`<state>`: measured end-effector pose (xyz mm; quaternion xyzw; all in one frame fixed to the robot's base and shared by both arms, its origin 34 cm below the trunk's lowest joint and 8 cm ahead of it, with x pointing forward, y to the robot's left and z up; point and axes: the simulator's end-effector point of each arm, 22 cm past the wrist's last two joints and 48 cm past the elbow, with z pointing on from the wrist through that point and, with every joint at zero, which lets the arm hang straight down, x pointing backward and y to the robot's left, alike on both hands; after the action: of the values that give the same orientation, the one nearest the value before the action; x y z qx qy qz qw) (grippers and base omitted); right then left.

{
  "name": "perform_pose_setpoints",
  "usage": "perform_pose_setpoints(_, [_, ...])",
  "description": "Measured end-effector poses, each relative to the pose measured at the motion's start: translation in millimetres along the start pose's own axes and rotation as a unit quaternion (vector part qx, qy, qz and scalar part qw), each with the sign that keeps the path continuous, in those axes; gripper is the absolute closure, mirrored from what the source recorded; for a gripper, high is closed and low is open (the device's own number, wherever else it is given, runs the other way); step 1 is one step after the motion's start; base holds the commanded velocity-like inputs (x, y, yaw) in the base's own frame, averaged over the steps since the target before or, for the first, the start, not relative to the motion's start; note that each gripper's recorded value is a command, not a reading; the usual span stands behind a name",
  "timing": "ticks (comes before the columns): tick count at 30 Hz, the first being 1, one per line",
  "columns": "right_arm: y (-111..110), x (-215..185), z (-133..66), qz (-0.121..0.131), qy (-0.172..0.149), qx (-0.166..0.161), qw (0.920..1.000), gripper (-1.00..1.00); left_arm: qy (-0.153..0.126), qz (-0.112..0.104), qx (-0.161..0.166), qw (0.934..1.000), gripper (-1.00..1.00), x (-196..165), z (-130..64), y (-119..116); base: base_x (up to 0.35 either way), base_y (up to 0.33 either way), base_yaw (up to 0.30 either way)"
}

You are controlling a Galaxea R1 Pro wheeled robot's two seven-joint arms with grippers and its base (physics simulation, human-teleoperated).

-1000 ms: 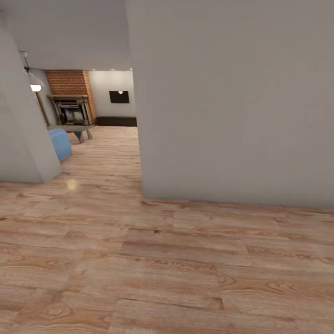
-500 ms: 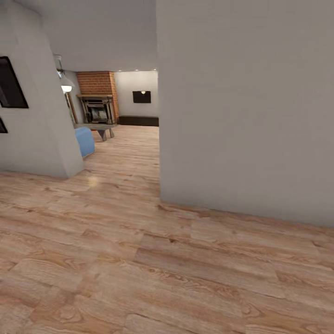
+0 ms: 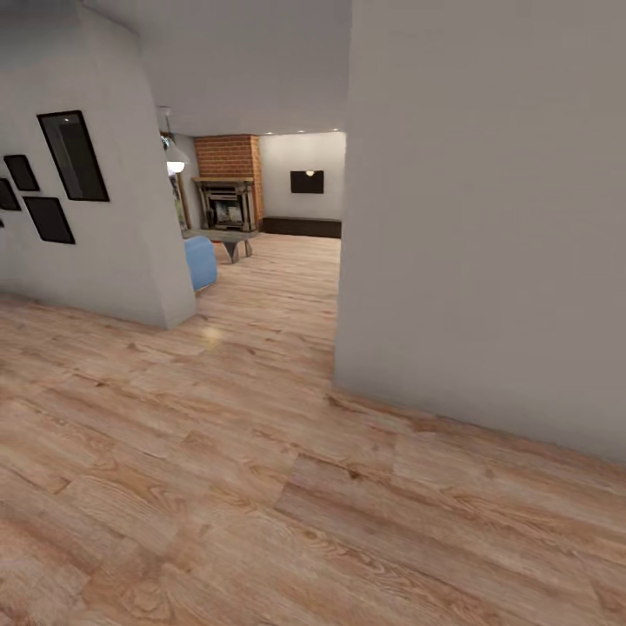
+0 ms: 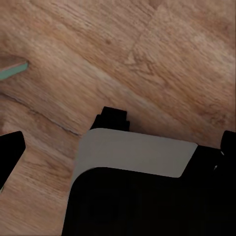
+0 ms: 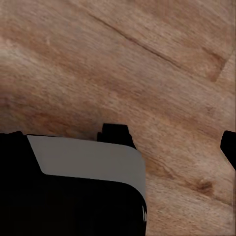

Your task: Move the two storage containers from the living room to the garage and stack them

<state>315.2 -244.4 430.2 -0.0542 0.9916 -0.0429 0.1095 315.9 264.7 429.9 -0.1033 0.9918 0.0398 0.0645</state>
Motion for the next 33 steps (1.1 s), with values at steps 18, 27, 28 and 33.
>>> perform_pose_setpoints(18, [0.0, 0.0, 0.0, 0.000, 0.000, 0.000, 1.0000, -1.00, 0.000, 0.000, 0.000, 1.0000, -1.00, 0.3, 0.0, 0.1, 0.322, 0.000, 0.273])
perform_pose_setpoints(27, [0.0, 0.0, 0.0, 0.000, 0.000, 0.000, 1.0000, -1.00, 0.000, 0.000, 0.000, 1.0000, -1.00, 0.4, 0.0, 0.1, 0.322, 0.000, 0.273])
perform_pose_setpoints(28, [0.0, 0.0, 0.0, 0.000, 0.000, 0.000, 1.0000, -1.00, 0.000, 0.000, 0.000, 1.0000, -1.00, 0.3, 0.0, 0.1, 0.322, 0.000, 0.273])
perform_pose_setpoints(33, [0.0, 0.0, 0.0, 0.000, 0.000, 0.000, 1.0000, -1.00, 0.000, 0.000, 0.000, 1.0000, -1.00, -0.1, 0.0, 0.0, 0.322, 0.000, 0.273])
